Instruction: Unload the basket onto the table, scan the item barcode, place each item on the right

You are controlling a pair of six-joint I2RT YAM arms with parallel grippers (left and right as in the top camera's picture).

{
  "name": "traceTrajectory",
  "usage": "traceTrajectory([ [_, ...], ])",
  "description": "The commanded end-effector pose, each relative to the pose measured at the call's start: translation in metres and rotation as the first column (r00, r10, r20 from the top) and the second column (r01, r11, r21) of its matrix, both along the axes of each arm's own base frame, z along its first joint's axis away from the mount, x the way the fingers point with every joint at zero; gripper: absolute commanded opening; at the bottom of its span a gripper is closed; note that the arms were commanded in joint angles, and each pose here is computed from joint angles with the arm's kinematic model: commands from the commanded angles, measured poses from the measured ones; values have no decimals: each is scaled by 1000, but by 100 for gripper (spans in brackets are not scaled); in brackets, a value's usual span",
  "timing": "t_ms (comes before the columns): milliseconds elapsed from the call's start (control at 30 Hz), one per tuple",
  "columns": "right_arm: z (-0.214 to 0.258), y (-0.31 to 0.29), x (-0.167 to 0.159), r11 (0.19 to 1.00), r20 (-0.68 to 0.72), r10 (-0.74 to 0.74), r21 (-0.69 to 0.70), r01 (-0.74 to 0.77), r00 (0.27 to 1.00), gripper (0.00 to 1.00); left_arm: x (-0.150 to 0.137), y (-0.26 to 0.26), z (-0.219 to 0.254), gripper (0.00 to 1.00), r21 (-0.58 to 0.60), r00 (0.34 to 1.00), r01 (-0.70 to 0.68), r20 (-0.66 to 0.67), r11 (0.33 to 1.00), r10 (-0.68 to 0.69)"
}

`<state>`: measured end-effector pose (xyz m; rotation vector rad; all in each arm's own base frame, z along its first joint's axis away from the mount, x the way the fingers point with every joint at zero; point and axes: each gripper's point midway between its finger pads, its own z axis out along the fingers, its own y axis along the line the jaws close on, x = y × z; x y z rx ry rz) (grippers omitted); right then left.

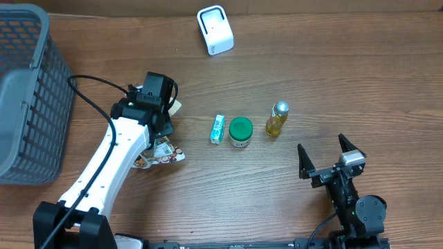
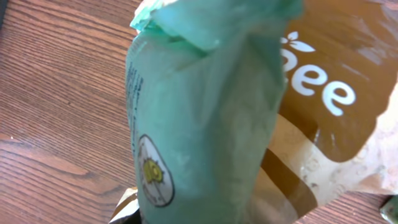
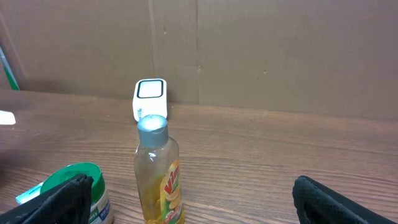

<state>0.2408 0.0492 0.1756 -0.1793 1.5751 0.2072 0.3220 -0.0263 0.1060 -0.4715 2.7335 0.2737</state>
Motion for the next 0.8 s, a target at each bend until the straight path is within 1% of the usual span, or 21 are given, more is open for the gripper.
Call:
traceTrajectory([
  [0,-3,1,0,1000,0,7,0,-7,1000,100,-1,6,-5,22,31,999,-36,20,999,35],
  [200,-3,1,0,1000,0,7,0,-7,1000,100,-5,10,-19,22,53,999,-40,7,998,39],
  [333,-3,1,0,1000,0,7,0,-7,1000,100,-2,9,-25,21,54,999,-39,3,998,39],
  [467,-3,1,0,1000,0,7,0,-7,1000,100,1,8,-43,21,67,999,-34,-39,997,37],
  [533,-3,1,0,1000,0,7,0,-7,1000,100,3,8,-52,23,88,998,3,-66,996,2],
  [600,-3,1,0,1000,0,7,0,-7,1000,100,7,12,-65,27,130,993,63,-104,989,-49],
  [700,-3,1,0,1000,0,7,0,-7,1000,100,9,11,-67,36,130,994,65,-101,989,-52],
  [733,-3,1,0,1000,0,7,0,-7,1000,100,10,11,-66,44,129,994,65,-97,989,-52],
  [767,-3,1,0,1000,0,7,0,-7,1000,100,11,10,-66,56,129,994,65,-93,990,-53],
])
